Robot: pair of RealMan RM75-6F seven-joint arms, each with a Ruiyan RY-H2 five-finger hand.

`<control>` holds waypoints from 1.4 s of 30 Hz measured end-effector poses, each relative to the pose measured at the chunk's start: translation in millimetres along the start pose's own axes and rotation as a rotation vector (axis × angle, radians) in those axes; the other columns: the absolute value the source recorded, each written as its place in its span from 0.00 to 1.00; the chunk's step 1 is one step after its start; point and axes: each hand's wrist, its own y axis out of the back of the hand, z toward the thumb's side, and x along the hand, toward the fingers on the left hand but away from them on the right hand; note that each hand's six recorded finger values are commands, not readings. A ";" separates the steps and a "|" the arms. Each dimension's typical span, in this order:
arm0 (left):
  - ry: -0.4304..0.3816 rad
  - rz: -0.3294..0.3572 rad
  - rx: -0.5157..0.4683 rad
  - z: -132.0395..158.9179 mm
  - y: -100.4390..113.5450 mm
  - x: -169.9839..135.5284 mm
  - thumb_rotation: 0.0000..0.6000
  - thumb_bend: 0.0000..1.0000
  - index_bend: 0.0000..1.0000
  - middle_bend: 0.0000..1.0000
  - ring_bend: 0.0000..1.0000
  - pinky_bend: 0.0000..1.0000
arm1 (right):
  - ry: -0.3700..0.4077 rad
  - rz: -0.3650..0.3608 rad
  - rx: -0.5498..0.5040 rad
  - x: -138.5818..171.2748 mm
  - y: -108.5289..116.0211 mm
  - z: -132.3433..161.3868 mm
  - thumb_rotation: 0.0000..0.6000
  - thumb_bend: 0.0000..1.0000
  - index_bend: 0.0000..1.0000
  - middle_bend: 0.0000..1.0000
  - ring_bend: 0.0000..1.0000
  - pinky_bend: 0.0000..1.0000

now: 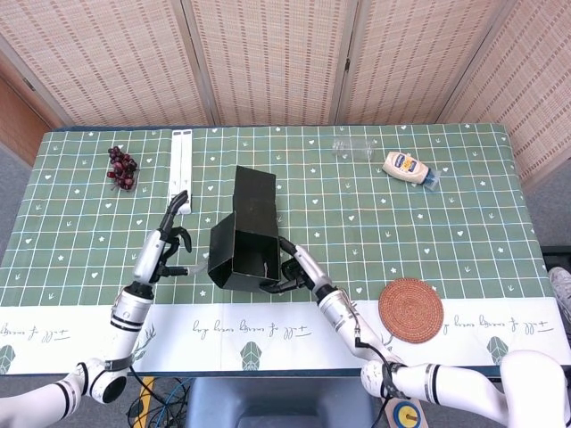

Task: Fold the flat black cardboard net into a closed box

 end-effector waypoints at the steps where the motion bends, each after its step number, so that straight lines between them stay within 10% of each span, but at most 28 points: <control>1: -0.004 -0.007 0.007 -0.4 -2.3 1.0 1.00 0.14 0.02 0.00 0.63 0.99 | -0.002 0.000 0.009 -0.5 -0.3 -0.9 1.00 0.36 0.31 0.48 0.87 1.00; 15: -0.103 -0.133 0.227 -15.7 -31.4 4.6 1.00 0.14 0.35 0.13 0.64 0.99 | -0.061 -0.005 0.109 -5.4 -0.2 -22.9 1.00 0.37 0.31 0.48 0.87 1.00; 42: -0.239 -0.340 0.380 -31.8 -87.0 4.8 1.00 0.14 0.39 0.25 0.65 0.99 | -0.107 0.014 0.267 -15.3 -7.2 -46.8 1.00 0.37 0.31 0.48 0.87 1.00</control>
